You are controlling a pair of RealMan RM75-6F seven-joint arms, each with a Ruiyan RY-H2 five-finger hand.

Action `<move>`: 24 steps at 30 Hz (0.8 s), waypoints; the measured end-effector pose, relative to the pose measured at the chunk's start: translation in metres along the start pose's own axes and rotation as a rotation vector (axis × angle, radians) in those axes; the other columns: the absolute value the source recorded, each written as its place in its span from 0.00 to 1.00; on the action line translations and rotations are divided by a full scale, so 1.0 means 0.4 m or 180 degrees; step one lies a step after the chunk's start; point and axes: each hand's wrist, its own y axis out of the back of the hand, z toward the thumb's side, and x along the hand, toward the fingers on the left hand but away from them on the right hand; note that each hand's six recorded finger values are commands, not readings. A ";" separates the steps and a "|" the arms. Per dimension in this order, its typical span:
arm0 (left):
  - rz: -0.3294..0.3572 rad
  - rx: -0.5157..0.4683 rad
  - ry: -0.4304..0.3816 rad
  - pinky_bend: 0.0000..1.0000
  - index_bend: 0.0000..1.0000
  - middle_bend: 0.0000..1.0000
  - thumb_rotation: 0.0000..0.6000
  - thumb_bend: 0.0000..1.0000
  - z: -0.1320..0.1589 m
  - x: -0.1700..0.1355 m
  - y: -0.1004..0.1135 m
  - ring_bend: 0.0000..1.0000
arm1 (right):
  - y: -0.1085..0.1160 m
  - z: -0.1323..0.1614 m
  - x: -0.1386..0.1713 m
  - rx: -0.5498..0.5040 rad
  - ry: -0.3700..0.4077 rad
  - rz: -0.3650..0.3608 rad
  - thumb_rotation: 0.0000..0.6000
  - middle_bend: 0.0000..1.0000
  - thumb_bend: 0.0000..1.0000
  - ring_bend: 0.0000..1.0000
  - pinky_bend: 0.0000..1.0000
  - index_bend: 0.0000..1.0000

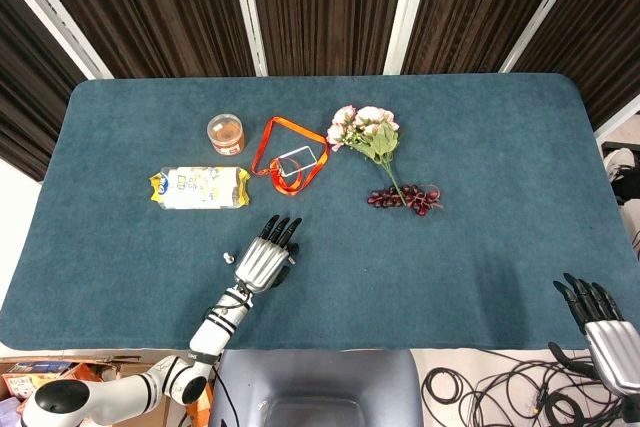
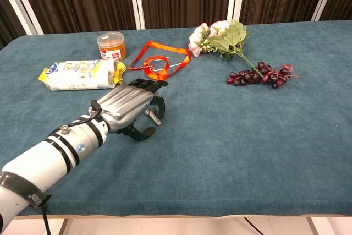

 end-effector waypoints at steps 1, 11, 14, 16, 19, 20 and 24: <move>-0.0006 0.0004 0.0000 0.00 0.44 0.00 1.00 0.36 0.000 0.000 0.000 0.00 | 0.000 0.000 0.000 0.0000 0.0000 0.0000 1.00 0.00 0.21 0.00 0.00 0.00; -0.0021 0.0040 0.0032 0.00 0.49 0.00 1.00 0.35 -0.005 0.007 -0.002 0.00 | 0.001 -0.003 -0.002 0.0000 -0.0012 -0.0012 1.00 0.00 0.21 0.00 0.00 0.00; -0.0022 0.0018 0.0029 0.00 0.52 0.00 1.00 0.35 -0.003 0.009 -0.003 0.00 | 0.001 -0.003 -0.001 -0.0004 -0.0021 -0.0016 1.00 0.00 0.21 0.00 0.00 0.00; -0.0028 0.0017 0.0015 0.00 0.52 0.00 1.00 0.35 0.000 0.008 -0.005 0.00 | 0.002 -0.004 -0.001 -0.0013 -0.0028 -0.0024 1.00 0.00 0.21 0.00 0.00 0.00; -0.0017 0.0023 -0.0008 0.00 0.51 0.00 1.00 0.36 0.005 0.007 -0.004 0.00 | 0.002 -0.003 -0.001 -0.0006 -0.0031 -0.0021 1.00 0.00 0.21 0.00 0.00 0.00; -0.0014 0.0016 -0.0014 0.00 0.51 0.00 1.00 0.36 0.007 0.007 -0.003 0.00 | 0.001 -0.003 -0.001 -0.0002 -0.0027 -0.0013 1.00 0.00 0.21 0.00 0.00 0.00; -0.0008 0.0021 -0.0021 0.00 0.54 0.00 1.00 0.36 0.010 0.007 -0.002 0.00 | 0.003 -0.003 0.000 -0.0007 -0.0022 -0.0019 1.00 0.00 0.21 0.00 0.00 0.00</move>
